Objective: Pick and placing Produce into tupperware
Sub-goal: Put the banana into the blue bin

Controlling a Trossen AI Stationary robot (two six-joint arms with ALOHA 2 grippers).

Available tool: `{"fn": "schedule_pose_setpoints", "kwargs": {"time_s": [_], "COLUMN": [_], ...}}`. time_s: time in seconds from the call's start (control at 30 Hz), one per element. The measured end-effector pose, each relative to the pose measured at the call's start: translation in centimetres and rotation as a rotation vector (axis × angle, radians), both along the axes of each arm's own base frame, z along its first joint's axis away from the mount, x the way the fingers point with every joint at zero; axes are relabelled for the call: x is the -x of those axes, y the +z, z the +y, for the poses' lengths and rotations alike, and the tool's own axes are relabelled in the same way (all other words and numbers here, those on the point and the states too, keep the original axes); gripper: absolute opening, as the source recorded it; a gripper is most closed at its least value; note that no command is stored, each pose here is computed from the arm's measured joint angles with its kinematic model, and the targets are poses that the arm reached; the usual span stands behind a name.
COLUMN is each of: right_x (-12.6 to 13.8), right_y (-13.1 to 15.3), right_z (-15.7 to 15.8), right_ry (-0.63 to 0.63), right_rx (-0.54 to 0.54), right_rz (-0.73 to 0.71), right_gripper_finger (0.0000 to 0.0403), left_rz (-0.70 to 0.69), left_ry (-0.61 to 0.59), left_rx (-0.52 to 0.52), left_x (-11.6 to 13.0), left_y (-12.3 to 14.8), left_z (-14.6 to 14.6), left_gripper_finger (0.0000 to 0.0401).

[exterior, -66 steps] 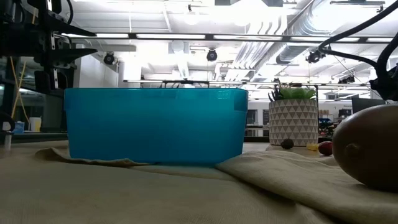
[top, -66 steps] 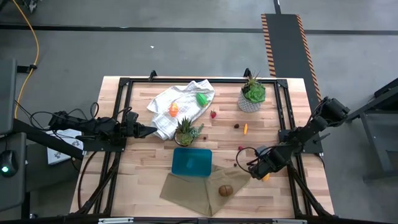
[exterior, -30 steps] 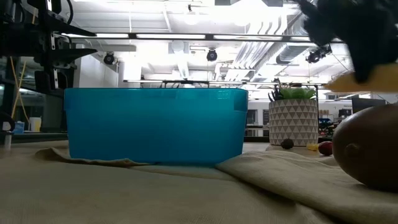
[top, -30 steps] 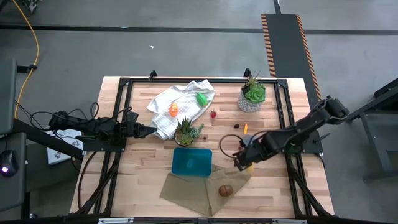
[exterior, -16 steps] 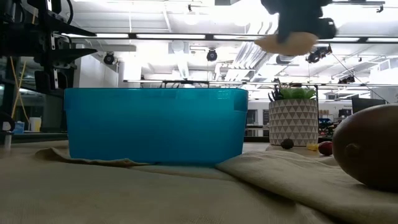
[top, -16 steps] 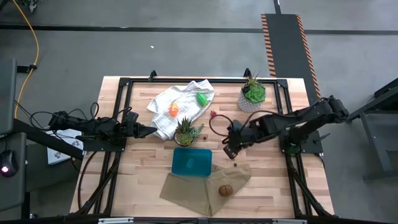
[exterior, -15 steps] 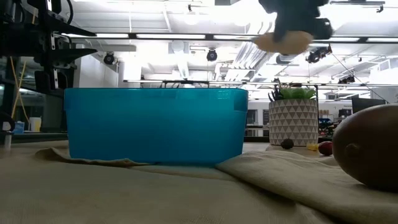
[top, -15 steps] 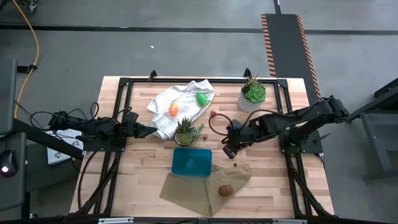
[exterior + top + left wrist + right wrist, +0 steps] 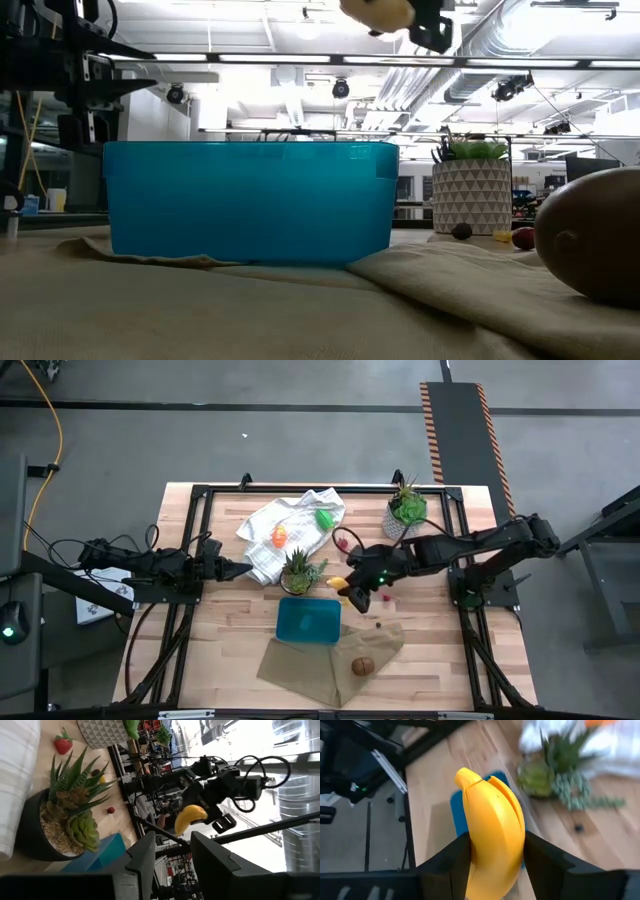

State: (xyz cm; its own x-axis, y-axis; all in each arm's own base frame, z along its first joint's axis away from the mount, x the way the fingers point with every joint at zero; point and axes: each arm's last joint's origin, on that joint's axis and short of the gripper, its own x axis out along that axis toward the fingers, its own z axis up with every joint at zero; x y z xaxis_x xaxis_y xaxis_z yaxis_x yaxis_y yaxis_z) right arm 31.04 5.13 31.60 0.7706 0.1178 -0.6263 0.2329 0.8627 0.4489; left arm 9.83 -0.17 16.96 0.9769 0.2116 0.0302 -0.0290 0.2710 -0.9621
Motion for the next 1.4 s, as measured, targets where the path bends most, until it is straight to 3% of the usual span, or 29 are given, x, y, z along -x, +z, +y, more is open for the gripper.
{"fn": "schedule_pose_setpoints", "kwargs": {"time_s": [0.27, 0.53, 0.73, 0.83, 1.03, 1.2, 1.4], "right_x": [-0.9, -1.1, -1.7, -2.3, -3.4, -3.9, -4.5], "right_y": [1.3, 1.2, 0.0, -0.9, -2.6, -3.4, -4.4], "right_z": [-0.5, -0.7, -0.5, -0.2, -0.4, -0.4, -0.3], "right_ry": [0.112, 0.162, 0.183, 0.192, 0.177, 0.172, 0.163], "right_rx": [0.038, 0.102, 0.089, 0.086, 0.050, 0.030, -0.008], "right_rz": [-0.170, -0.183, -0.133, -0.107, -0.050, -0.024, 0.019], "right_gripper_finger": [0.0154, 0.0154, 0.0154, 0.0154, 0.0154, 0.0154, 0.0154], "left_rz": [-0.001, -0.033, -0.199, -0.215, -0.067, 0.121, 0.340], "left_ry": [0.010, 0.054, 0.068, 0.075, 0.029, -0.101, -0.240], "left_rx": [0.000, -0.001, -0.111, -0.199, -0.371, -0.512, -0.610], "left_x": [0.0, 0.1, 0.4, 0.8, 0.6, -0.6, -2.1], "left_y": [0.0, 0.3, 2.5, 4.7, 9.0, 12.2, 14.5], "left_z": [0.0, 0.2, 0.2, 0.2, 0.0, -0.4, -0.7], "left_gripper_finger": [0.0115, 0.0115, 0.0115, 0.0115, 0.0115, 0.0115, 0.0115]}}
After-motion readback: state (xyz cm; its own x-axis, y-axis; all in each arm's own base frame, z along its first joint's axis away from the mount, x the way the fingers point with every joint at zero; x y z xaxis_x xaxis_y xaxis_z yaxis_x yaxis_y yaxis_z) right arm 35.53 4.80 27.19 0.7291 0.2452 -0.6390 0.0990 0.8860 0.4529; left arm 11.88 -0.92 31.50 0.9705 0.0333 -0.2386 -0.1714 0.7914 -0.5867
